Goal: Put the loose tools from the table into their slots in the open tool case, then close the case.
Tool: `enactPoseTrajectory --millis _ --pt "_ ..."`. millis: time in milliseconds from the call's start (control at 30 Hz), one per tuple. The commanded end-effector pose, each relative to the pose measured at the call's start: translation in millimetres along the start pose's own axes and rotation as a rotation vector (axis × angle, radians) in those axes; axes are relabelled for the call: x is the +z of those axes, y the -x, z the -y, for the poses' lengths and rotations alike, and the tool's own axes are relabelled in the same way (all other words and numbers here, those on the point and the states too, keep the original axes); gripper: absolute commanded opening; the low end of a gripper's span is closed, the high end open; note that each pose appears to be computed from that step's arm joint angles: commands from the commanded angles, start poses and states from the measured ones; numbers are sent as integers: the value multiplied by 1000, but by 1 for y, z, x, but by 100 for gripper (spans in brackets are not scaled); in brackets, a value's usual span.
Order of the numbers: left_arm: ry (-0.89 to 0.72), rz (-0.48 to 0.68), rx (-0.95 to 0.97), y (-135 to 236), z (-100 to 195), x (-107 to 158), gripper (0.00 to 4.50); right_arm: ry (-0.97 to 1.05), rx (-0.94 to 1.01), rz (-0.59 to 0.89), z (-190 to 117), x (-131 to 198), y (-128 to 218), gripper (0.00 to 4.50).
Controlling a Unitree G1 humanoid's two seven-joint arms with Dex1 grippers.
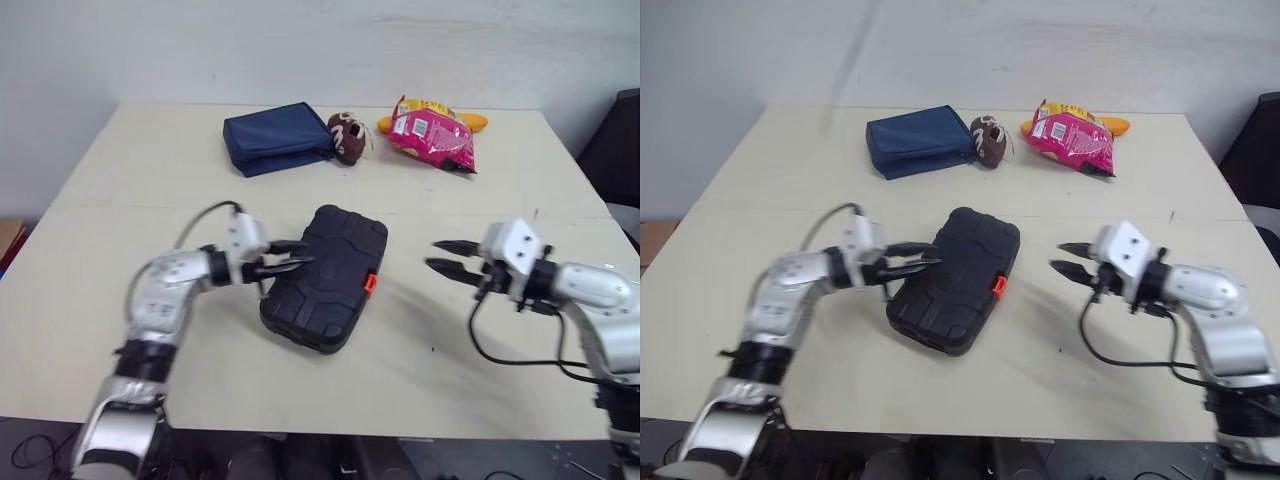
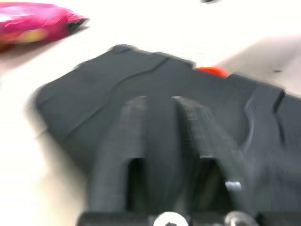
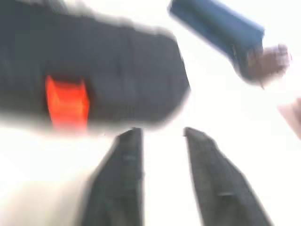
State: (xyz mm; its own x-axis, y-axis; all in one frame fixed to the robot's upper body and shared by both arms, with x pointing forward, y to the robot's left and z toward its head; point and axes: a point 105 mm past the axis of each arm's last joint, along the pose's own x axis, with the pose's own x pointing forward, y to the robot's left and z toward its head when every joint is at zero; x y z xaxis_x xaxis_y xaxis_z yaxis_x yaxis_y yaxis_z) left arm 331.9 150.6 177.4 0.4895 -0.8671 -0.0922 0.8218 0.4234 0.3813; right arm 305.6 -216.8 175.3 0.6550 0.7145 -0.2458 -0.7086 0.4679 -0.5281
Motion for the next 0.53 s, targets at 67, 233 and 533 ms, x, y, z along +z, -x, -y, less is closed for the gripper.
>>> enactPoseTrajectory --millis 67,233,533 --pt "-17 -241 233 92 -28 -15 363 210 -10 -38 20 -3 36 409" --pt "-11 -422 346 160 -30 -31 446 182 -61 -108 45 -16 56 450" --pt "0 -388 448 172 -28 -39 446 116 -74 -26 45 -12 38 450"
